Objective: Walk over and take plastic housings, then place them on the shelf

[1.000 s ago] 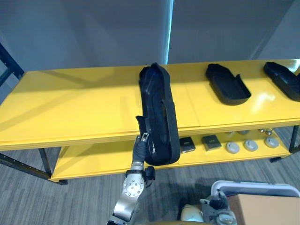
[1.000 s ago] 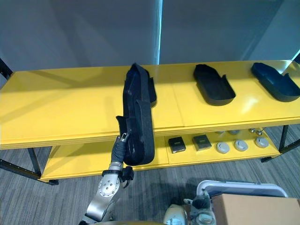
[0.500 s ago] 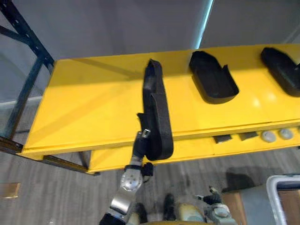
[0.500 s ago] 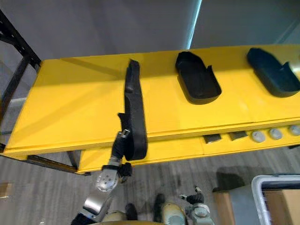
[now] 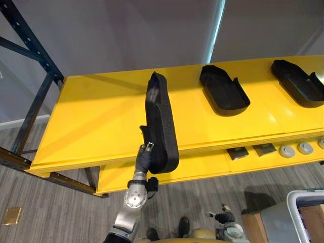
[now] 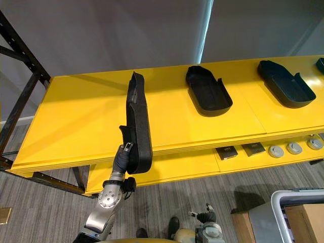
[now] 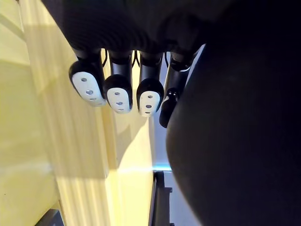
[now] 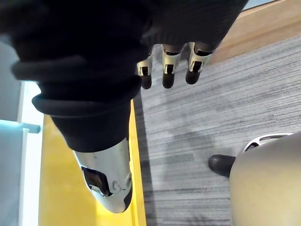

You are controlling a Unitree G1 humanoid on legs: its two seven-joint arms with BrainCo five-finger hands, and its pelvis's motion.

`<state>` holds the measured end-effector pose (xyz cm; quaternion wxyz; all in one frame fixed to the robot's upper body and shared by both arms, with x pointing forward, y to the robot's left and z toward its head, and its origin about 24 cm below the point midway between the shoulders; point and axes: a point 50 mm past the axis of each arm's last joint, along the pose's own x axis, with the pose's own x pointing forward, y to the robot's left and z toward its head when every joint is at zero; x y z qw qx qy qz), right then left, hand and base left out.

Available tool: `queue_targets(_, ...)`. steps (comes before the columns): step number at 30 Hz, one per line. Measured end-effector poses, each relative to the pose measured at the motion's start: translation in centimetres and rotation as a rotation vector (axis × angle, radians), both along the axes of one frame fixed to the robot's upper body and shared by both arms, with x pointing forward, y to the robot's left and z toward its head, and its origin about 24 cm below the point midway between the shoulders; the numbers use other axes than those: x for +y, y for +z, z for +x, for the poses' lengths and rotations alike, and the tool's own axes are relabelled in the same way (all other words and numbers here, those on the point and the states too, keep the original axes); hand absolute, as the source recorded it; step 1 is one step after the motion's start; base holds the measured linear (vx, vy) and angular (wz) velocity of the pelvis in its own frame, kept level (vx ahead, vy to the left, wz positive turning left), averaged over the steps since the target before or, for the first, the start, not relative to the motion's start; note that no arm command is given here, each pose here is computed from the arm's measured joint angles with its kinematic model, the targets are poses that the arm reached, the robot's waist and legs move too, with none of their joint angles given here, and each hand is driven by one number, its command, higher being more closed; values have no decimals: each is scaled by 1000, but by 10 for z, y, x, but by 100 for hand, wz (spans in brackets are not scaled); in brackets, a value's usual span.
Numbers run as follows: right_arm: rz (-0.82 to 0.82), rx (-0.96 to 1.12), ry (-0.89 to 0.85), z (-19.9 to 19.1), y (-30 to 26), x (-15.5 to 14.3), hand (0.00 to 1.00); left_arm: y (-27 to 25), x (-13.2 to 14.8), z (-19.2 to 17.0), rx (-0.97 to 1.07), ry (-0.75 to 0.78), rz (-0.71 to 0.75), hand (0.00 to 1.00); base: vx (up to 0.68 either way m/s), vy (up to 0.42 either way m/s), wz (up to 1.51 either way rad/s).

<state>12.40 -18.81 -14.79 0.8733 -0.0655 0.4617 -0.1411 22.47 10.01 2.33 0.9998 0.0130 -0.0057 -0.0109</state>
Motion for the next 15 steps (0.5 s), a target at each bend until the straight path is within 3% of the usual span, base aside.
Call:
queue_targets(5,1,8,1,-3,-1,0,0,1,8,2,-10,42,30,100,-18,6,3)
queue_targets(15,9,11,38,-3,-1,3,0,38,77,60,-130,372,256,100,21,19,3)
